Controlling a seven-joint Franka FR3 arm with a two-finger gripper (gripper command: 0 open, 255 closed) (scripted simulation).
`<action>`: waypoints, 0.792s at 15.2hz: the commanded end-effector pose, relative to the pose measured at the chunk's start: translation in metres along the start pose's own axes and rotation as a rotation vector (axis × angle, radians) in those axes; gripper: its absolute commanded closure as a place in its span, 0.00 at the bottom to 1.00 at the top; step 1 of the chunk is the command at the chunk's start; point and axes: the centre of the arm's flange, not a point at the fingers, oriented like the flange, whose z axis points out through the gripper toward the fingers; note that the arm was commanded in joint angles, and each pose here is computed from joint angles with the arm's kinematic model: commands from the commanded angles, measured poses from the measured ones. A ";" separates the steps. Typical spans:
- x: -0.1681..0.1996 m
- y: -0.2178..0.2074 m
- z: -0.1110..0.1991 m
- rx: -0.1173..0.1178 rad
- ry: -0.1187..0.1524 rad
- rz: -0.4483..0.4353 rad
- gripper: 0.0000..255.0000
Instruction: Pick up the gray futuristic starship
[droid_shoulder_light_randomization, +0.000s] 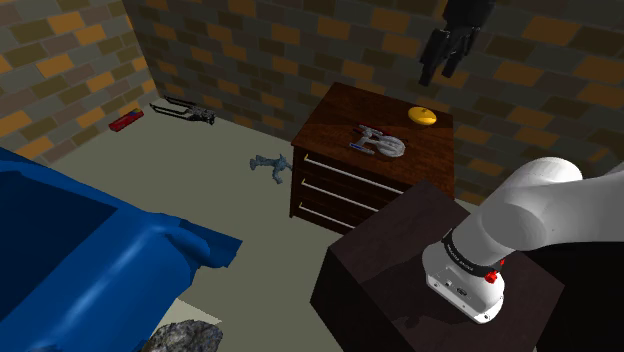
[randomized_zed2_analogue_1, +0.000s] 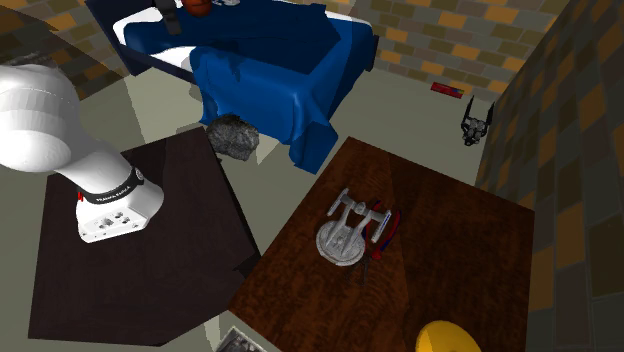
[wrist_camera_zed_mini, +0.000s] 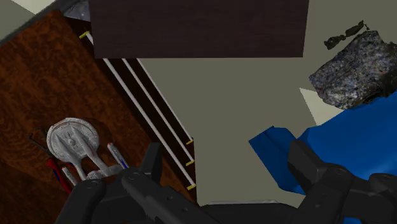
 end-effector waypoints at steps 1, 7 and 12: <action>0.000 0.000 0.000 0.000 0.000 0.000 0.00; 0.052 0.025 0.054 0.005 -0.001 0.099 0.00; 0.094 0.049 0.100 0.010 -0.002 0.182 0.00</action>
